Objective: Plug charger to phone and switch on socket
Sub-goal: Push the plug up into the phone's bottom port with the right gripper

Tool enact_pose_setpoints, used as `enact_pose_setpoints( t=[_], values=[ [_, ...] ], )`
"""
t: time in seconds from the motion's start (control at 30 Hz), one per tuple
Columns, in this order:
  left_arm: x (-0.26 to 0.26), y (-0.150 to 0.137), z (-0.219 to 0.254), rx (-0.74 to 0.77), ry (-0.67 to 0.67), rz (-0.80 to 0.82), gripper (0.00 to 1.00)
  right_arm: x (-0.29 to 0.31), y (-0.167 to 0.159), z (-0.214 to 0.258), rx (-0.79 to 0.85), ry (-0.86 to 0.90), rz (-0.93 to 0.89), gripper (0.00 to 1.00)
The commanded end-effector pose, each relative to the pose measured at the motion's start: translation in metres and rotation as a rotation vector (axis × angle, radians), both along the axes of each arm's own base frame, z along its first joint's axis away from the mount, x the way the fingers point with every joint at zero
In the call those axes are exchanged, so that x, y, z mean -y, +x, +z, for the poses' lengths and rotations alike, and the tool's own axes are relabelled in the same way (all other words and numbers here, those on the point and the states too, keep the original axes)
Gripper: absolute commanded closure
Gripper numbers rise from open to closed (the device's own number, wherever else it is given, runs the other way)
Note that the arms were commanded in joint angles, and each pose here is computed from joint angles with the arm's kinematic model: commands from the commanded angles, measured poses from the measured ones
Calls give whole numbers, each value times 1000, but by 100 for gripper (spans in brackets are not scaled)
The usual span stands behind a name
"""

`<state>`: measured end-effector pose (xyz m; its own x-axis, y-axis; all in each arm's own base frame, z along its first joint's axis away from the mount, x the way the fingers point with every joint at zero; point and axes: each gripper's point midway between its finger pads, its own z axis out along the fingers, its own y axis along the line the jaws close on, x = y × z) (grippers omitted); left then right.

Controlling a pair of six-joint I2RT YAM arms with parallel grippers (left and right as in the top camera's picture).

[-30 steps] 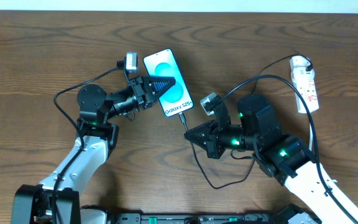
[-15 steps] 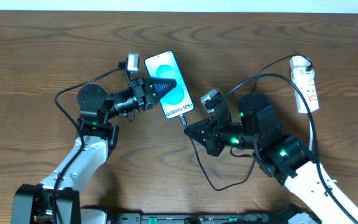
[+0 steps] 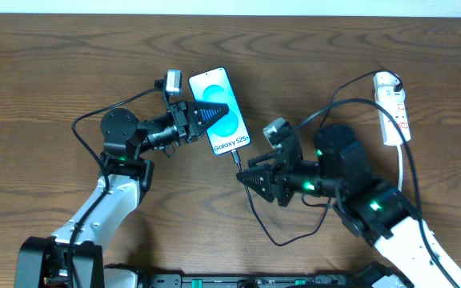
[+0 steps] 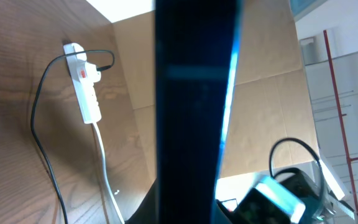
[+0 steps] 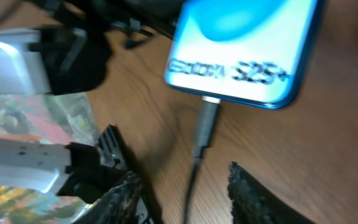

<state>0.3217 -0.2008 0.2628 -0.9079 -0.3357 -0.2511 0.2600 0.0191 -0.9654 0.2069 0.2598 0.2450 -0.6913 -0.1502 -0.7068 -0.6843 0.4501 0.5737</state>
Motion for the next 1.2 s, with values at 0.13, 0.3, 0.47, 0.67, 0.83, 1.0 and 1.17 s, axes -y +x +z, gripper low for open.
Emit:
enact_pose_setpoints(
  t=[0.13,0.3,0.47,0.67,0.83,1.0,1.17],
  values=[
    [0,3,11,54,0,9,93,13,6,18,97,-23,-101,45],
    [0,3,11,53,0,10,93,14,16,13,142,-88,-196,38],
    [0,3,11,53,0,11,93,1,11,21,149,-58,-213,38],
    [0,3,11,53,0,10,93,5,22,18,244,-147,-365,33],
    [0,3,11,53,0,10,93,7,25,20,284,-172,-420,34],
    [0,3,11,52,0,10,93,-7,16,9,272,-193,-369,34],
    [0,3,11,52,0,10,93,-18,11,-11,247,-250,-337,35]
  ],
)
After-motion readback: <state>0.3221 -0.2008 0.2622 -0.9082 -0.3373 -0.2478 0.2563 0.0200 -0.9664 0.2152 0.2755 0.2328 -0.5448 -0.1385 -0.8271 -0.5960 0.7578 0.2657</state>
